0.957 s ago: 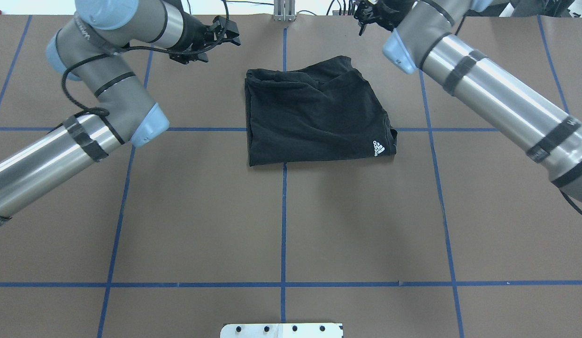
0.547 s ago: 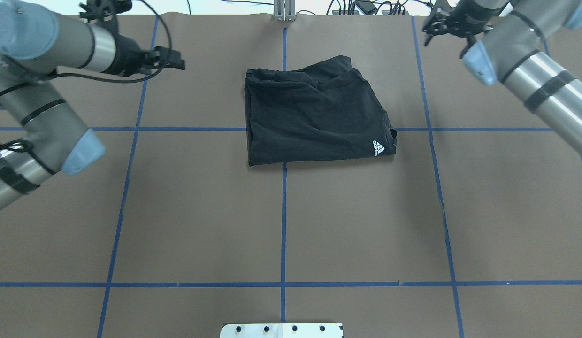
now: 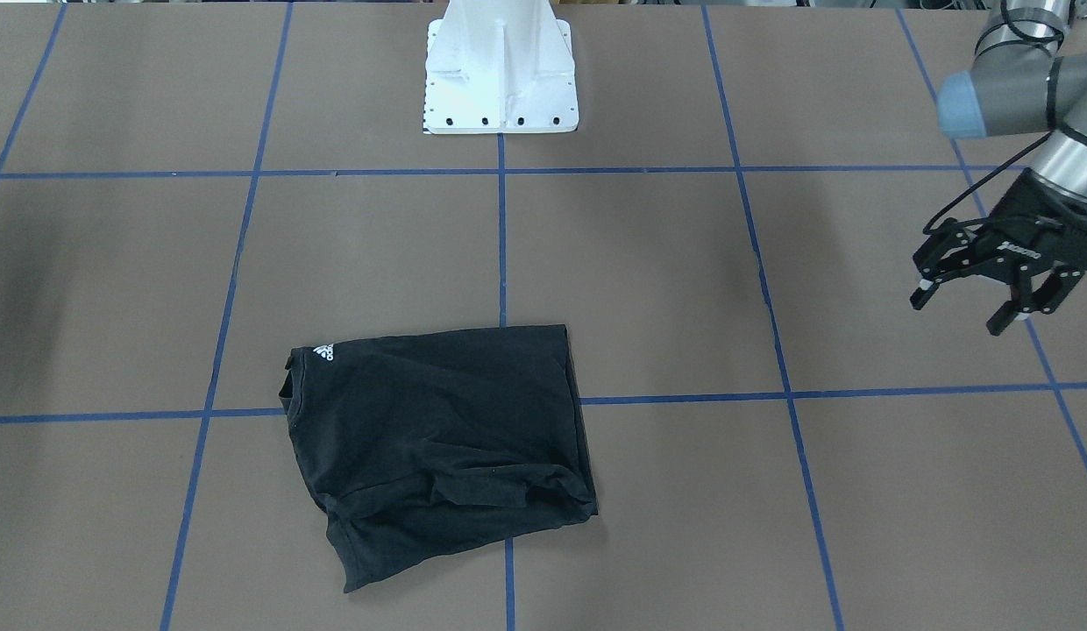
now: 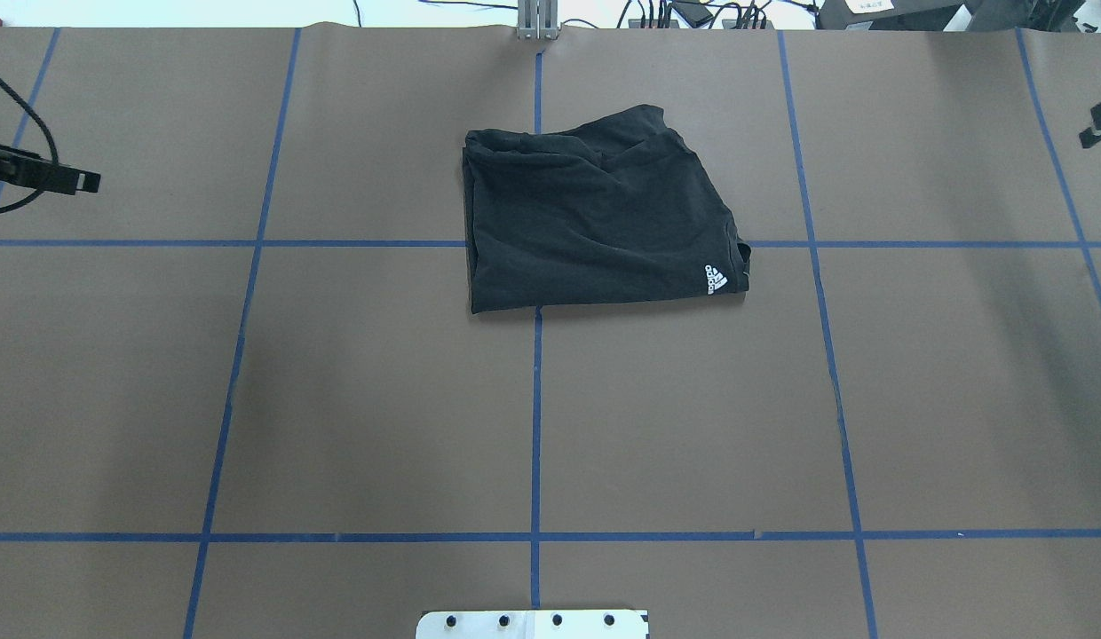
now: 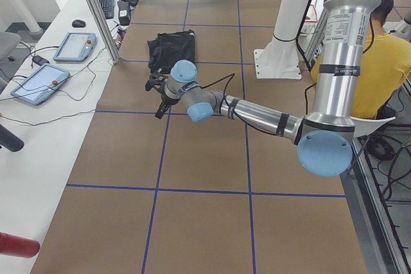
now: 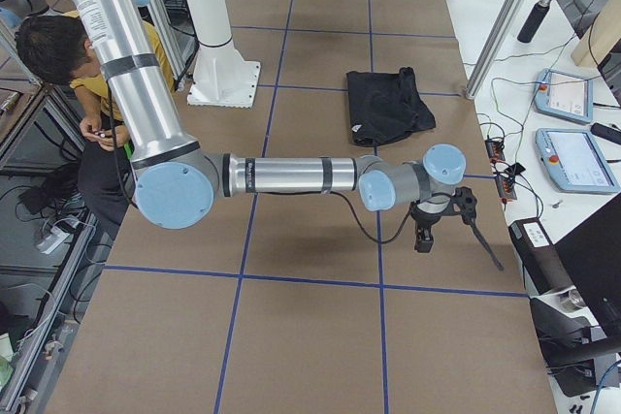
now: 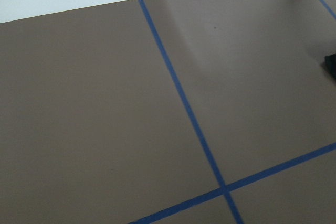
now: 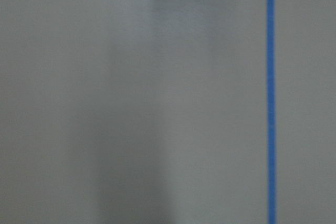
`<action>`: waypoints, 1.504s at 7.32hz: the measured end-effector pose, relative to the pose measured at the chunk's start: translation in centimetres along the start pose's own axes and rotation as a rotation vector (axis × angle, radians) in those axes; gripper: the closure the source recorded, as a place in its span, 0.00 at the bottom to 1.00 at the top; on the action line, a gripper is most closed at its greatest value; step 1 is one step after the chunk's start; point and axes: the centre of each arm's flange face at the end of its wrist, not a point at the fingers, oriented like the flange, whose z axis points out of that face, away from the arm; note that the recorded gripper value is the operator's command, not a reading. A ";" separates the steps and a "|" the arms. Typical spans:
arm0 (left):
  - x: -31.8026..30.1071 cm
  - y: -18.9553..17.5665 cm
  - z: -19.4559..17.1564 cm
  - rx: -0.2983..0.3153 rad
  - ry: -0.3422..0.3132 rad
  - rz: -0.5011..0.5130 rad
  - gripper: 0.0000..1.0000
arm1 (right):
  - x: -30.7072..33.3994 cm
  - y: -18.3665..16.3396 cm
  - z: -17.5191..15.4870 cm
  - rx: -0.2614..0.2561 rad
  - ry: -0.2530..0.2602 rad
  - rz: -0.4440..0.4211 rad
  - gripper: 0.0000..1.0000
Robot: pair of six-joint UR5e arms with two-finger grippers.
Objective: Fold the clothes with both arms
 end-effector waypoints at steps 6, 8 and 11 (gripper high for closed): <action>-7.1 -3.0 -4.3 -0.226 -0.032 -0.051 0.00 | 3.3 2.7 -5.3 -0.081 0.003 0.033 0.00; -6.8 -4.0 -4.3 -0.245 -0.035 -0.070 0.00 | 0.6 3.6 -7.8 -0.147 0.013 0.010 0.00; -8.3 -2.2 -4.6 -0.255 -0.046 -0.096 0.00 | 0.2 4.6 -8.1 -0.184 0.012 -0.033 0.00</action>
